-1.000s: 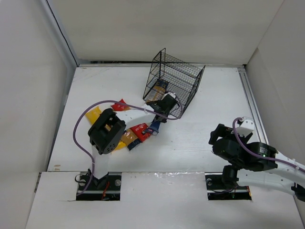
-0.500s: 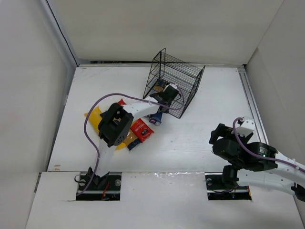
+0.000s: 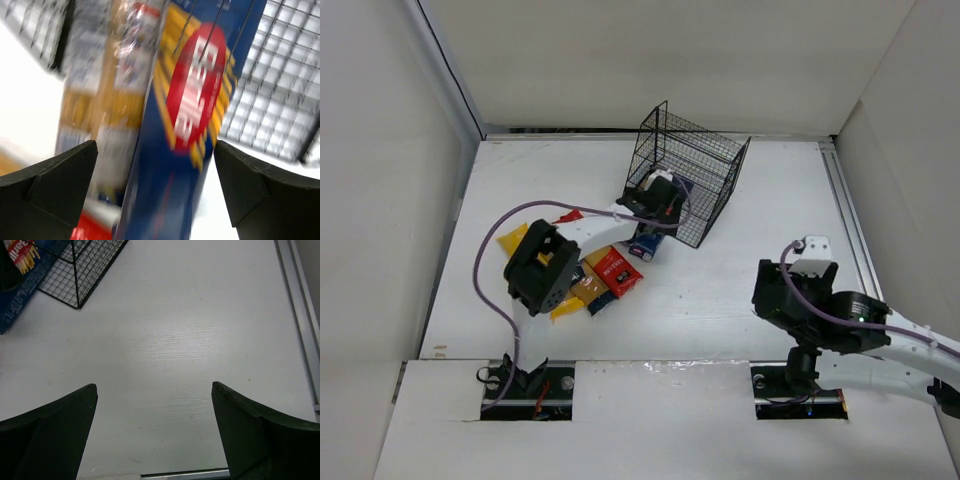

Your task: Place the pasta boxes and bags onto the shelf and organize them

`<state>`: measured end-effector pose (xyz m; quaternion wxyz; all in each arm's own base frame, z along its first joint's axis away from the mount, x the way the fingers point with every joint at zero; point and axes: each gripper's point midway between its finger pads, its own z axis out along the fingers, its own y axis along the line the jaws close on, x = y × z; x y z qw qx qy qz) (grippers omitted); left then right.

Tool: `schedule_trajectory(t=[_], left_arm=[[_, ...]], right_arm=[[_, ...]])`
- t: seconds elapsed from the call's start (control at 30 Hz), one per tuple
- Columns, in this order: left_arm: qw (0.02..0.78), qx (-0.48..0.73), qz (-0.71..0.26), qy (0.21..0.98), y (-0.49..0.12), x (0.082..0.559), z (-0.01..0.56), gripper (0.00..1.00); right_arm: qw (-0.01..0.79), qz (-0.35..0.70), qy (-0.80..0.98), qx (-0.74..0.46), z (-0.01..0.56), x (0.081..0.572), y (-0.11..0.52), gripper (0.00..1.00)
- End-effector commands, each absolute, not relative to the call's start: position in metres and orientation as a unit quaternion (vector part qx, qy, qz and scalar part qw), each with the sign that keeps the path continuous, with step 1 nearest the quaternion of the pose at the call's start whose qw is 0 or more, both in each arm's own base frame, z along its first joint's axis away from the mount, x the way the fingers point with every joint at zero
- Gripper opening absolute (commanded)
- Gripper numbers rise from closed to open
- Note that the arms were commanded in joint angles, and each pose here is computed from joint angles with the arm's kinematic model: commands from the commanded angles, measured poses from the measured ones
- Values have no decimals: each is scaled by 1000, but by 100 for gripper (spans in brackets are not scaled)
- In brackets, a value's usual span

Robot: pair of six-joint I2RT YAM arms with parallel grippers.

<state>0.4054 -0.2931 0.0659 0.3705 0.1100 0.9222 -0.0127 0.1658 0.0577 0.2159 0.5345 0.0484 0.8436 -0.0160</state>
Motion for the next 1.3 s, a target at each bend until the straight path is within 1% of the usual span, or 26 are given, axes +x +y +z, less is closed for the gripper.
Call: schedule_trajectory(t=[0.0, 0.03, 0.07, 0.1, 0.13, 0.17, 0.2, 0.23, 0.33, 0.37, 0.4, 0.47, 0.53, 0.57, 0.63, 0.67, 0.7, 0.8, 0.87, 0.9, 0.97, 1.0, 1.03, 1.13, 1.27], left_arm=[[413, 30, -49, 909, -266, 382, 134, 100], [415, 12, -49, 909, -257, 374, 139, 100], [421, -5, -59, 905, -247, 357, 159, 100], [418, -27, -56, 906, -235, 347, 162, 100], [411, -89, -39, 907, -215, 334, 152, 100], [406, -114, -33, 906, -201, 322, 151, 100], [409, -142, -41, 900, -184, 304, 165, 100], [395, -165, -31, 903, -168, 287, 150, 100], [392, -272, -76, 876, -138, 246, 161, 100], [381, -293, -72, 874, -126, 232, 148, 100], [392, -335, -115, 849, -118, 222, 162, 100], [392, -345, -135, 842, -108, 207, 156, 100], [412, -362, -172, 818, -95, 197, 170, 100], [416, -383, -182, 805, -90, 195, 174, 100], [438, -412, -183, 778, -71, 190, 188, 100], [439, -418, -166, 778, -60, 184, 187, 100], [450, -435, -166, 762, -53, 184, 200, 100], [461, -451, -142, 751, -34, 176, 208, 100], [467, -467, -140, 738, -27, 174, 214, 100], [471, -467, -133, 737, -25, 176, 214, 100], [475, -462, -128, 738, -24, 176, 214, 100], [475, -459, -125, 740, -23, 176, 214, 100], [476, -460, -129, 738, -25, 177, 215, 100], [474, -458, -122, 742, -24, 176, 209, 100], [486, -448, -140, 737, -27, 179, 216, 100]], right_arm=[[543, -33, 839, -23, 233, 178, 86, 100], [540, -36, 840, -41, 232, 180, 94, 100], [535, -30, 843, -60, 233, 181, 104, 100], [543, -33, 832, -109, 241, 189, 124, 100], [546, -30, 825, -142, 244, 193, 138, 100], [540, -9, 822, -180, 243, 193, 157, 100], [543, 2, 814, -204, 246, 196, 171, 100], [557, 14, 799, -228, 254, 203, 194, 100], [566, 39, 773, -284, 255, 212, 240, 100], [567, 40, 766, -301, 253, 215, 251, 100], [569, 53, 758, -315, 256, 216, 267, 100], [570, 48, 741, -351, 257, 227, 303, 100], [561, 57, 731, -384, 254, 232, 333, 100], [554, 51, 725, -406, 248, 240, 360, 100], [537, 69, 716, -441, 237, 241, 395, 100], [531, 72, 715, -449, 233, 248, 408, 100], [512, 69, 719, -465, 217, 253, 430, 100], [487, 96, 717, -490, 191, 257, 469, 100], [469, 121, 720, -496, 176, 264, 481, 97], [451, 120, 732, -496, 153, 275, 482, 96], [444, 141, 734, -494, 147, 284, 492, 93], [440, 145, 740, -487, 143, 293, 491, 93], [429, 143, 745, -491, 129, 296, 490, 93], [430, 137, 752, -480, 122, 313, 488, 93], [413, 126, 766, -476, 100, 324, 486, 89]])
